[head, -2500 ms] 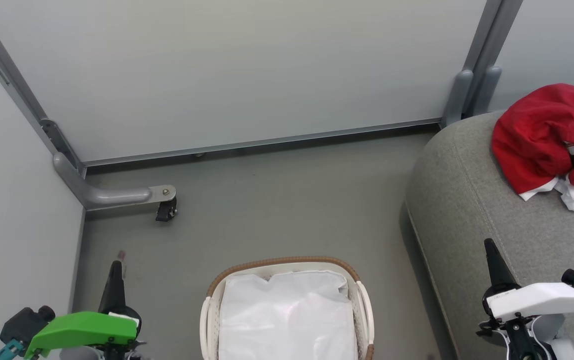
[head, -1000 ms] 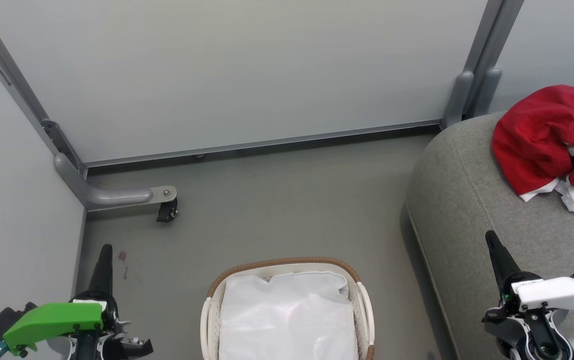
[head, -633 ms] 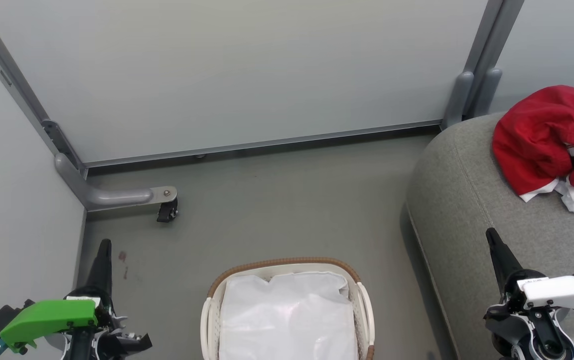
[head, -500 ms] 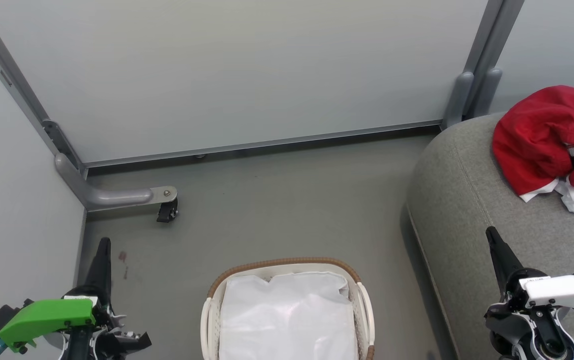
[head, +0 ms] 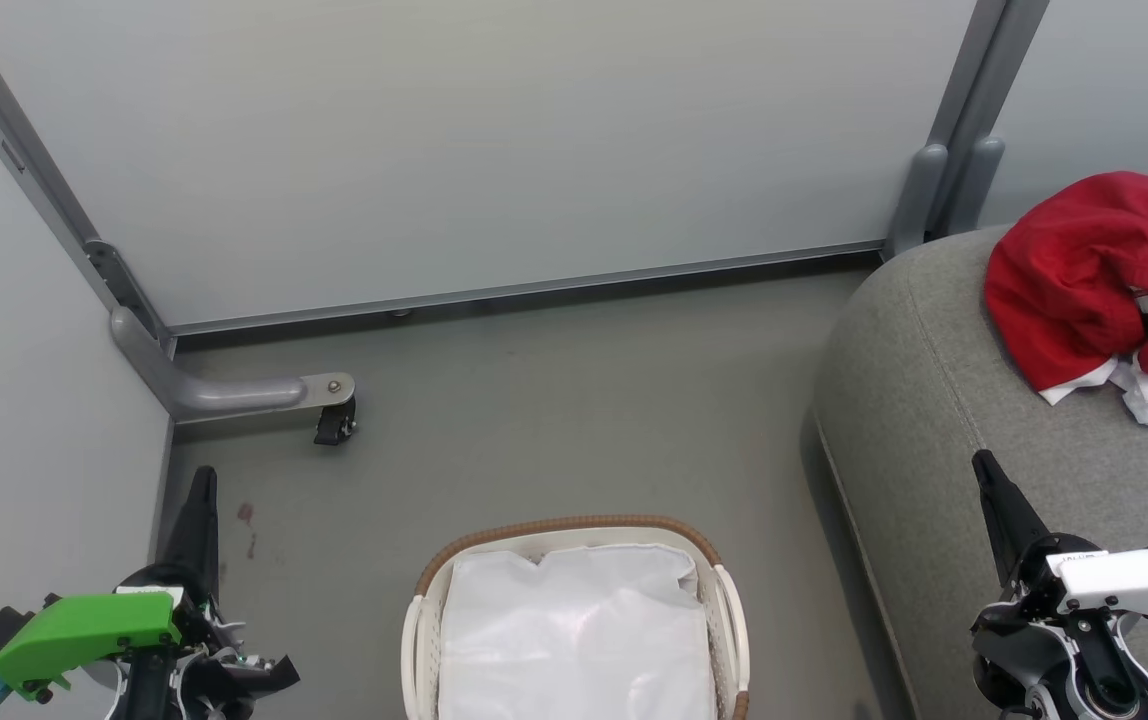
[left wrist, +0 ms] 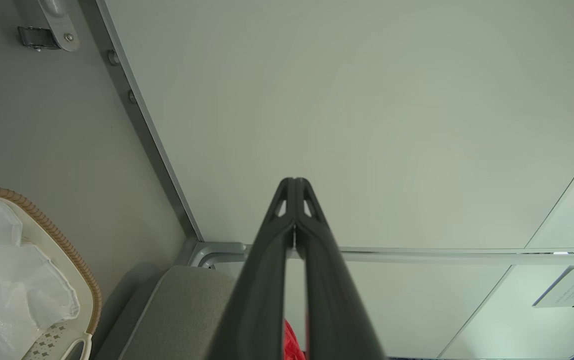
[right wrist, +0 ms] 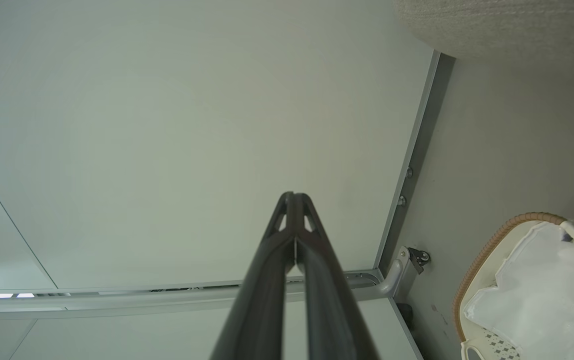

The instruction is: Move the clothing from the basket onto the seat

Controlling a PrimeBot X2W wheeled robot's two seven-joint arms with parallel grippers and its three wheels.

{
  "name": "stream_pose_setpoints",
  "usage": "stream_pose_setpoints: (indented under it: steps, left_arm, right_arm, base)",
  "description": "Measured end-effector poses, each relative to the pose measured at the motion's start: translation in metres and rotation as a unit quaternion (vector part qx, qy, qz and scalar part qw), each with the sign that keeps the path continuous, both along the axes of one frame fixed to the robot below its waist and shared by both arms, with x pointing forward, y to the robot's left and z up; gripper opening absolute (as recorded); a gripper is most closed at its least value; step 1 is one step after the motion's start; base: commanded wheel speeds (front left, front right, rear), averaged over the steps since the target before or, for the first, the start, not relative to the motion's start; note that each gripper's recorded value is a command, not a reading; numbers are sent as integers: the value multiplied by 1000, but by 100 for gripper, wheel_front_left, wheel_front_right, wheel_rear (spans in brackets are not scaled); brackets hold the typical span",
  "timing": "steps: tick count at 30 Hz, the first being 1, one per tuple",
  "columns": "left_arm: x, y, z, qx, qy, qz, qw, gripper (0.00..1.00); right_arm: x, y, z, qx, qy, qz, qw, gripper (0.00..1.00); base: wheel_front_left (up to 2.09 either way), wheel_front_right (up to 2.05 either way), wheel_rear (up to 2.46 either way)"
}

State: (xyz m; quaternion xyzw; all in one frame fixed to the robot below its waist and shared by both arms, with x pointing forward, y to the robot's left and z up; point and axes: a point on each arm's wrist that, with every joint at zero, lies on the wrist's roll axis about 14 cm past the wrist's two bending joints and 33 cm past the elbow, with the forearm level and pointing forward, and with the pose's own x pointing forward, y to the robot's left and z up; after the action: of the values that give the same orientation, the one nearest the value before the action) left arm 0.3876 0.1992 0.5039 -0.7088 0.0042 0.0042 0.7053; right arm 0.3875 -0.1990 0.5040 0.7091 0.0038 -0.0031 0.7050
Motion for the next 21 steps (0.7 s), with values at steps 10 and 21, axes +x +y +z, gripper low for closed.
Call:
stream_pose_setpoints:
  steps: [10, 21]
  left_arm:
    - [0, 0, 0, 0, 0, 0, 1000, 0]
    - [0, 0, 0, 0, 0, 0, 1000, 0]
  right_arm:
    - [0, 0, 0, 0, 0, 0, 1000, 0]
    - [0, 0, 0, 0, 0, 0, 1000, 0]
  base:
    - [0, 0, 0]
    - [0, 0, 0]
